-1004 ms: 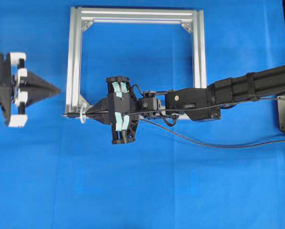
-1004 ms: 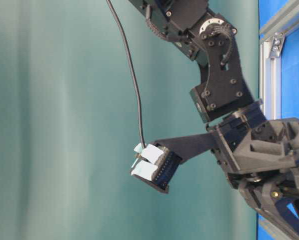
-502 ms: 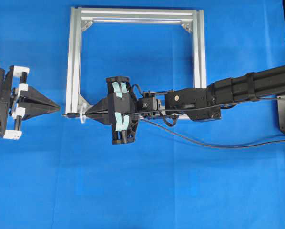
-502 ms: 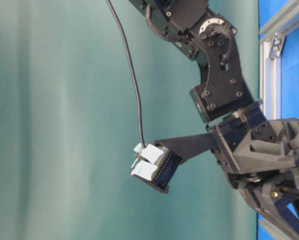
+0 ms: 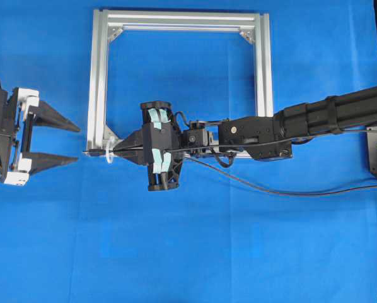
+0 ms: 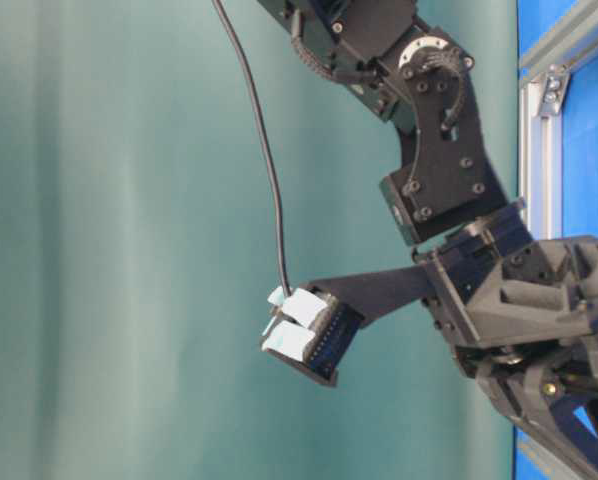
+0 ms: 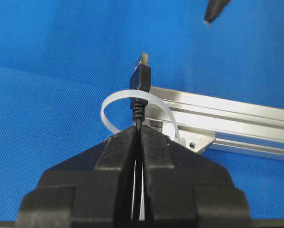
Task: Insert the wire through the string loop located on the left side.
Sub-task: 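Open the left gripper and move it toward the plug past the loop, then advance the open left gripper around the plug tip beyond the loop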
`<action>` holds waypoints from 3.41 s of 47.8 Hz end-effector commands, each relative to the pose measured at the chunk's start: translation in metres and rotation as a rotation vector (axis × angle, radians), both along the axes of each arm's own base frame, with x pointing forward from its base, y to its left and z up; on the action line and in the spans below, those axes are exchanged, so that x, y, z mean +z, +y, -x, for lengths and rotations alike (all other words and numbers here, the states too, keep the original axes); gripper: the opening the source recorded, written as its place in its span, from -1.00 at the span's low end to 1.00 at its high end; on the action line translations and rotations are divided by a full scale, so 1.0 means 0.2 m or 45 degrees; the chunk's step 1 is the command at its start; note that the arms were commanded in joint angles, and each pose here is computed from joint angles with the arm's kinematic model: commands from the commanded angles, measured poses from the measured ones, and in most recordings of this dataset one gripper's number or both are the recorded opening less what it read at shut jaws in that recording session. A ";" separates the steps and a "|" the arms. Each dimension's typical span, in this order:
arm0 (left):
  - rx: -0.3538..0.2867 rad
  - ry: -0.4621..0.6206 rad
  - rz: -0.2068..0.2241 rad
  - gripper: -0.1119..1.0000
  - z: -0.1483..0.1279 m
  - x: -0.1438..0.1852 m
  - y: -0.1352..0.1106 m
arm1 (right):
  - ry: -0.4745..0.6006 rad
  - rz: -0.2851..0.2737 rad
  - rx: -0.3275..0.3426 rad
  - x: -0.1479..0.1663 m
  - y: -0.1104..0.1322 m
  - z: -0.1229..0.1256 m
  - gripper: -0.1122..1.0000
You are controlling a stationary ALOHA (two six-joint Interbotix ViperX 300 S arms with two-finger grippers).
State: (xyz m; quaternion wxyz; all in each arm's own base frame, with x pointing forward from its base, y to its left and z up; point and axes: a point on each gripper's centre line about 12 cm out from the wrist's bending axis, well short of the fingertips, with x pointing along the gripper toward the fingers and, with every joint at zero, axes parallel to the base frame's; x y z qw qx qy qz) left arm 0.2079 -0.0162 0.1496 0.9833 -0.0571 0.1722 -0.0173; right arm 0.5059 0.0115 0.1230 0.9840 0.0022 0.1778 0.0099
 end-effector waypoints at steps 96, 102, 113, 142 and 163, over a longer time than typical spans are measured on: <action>0.003 0.287 -0.028 0.78 -0.23 -0.22 -0.02 | -0.055 -0.003 0.003 0.09 0.01 -0.02 -0.80; 0.003 0.266 -0.028 0.78 -0.23 -0.21 -0.02 | -0.059 -0.003 0.003 0.09 0.01 -0.02 -0.80; 0.005 0.252 -0.026 0.78 -0.24 -0.20 -0.02 | -0.053 -0.003 0.003 0.08 0.01 -0.02 -0.80; 0.001 0.250 -0.029 0.77 -0.25 -0.19 -0.02 | -0.053 -0.003 0.005 0.09 0.01 -0.02 -0.80; -0.003 0.244 -0.039 0.74 -0.25 -0.19 -0.02 | -0.053 -0.003 0.003 0.09 0.01 -0.02 -0.80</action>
